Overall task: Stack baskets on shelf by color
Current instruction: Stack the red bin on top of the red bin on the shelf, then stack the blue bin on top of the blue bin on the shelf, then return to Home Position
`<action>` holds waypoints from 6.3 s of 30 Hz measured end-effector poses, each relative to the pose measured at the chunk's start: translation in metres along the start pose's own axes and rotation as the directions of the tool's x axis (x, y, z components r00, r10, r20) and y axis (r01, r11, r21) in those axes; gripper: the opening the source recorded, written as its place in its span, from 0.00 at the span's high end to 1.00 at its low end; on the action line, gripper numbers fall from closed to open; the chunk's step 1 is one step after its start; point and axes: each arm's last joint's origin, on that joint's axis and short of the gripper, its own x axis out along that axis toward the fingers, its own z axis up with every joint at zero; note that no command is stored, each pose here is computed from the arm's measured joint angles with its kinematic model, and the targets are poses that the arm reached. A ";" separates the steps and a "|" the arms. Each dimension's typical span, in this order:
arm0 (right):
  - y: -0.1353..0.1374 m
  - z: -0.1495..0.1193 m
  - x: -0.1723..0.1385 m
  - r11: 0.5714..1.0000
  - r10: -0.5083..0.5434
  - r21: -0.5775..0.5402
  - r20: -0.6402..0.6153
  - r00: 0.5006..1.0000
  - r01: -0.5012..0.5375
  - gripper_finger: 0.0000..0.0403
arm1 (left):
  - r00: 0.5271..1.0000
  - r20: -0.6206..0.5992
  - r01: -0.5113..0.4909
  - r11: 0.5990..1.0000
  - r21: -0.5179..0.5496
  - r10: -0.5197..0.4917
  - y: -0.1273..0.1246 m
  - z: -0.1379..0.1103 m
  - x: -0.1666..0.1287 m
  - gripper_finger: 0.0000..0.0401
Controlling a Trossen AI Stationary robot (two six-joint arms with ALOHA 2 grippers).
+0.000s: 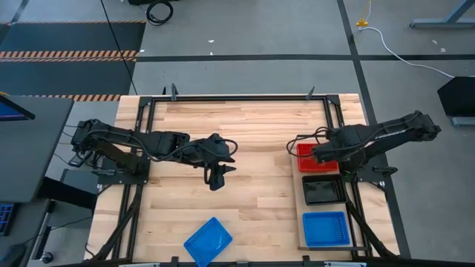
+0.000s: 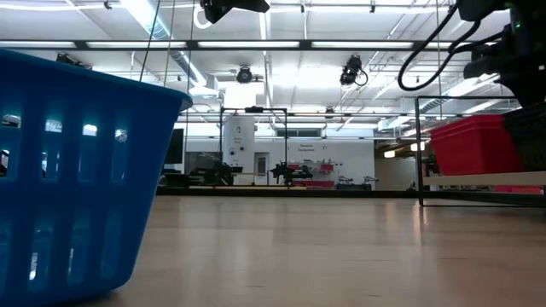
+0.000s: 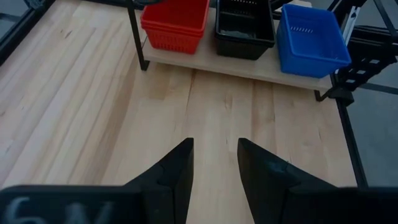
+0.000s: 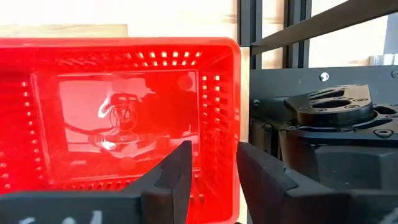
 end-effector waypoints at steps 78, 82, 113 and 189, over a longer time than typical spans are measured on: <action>0.340 -0.214 0.013 0.414 0.551 -0.584 -0.450 0.703 -0.698 0.65 | 0.998 -0.045 -0.057 0.784 -0.618 0.037 -0.070 -0.062 -0.174 0.68; 0.345 -0.218 0.022 0.438 0.544 -0.571 -0.447 0.710 -0.695 0.65 | 0.999 -0.045 -0.038 0.803 -0.595 0.014 -0.072 -0.062 -0.176 0.68; 0.247 -0.099 -0.092 0.595 0.333 -0.694 -0.247 0.910 -0.405 0.94 | 0.998 -0.016 -0.063 0.823 -0.564 0.065 -0.105 -0.076 -0.158 0.68; 0.042 -0.182 -0.106 0.819 0.441 -0.366 -0.089 0.893 -0.441 0.56 | 0.948 0.300 0.035 0.904 -0.427 0.104 -0.106 -0.023 -0.130 0.68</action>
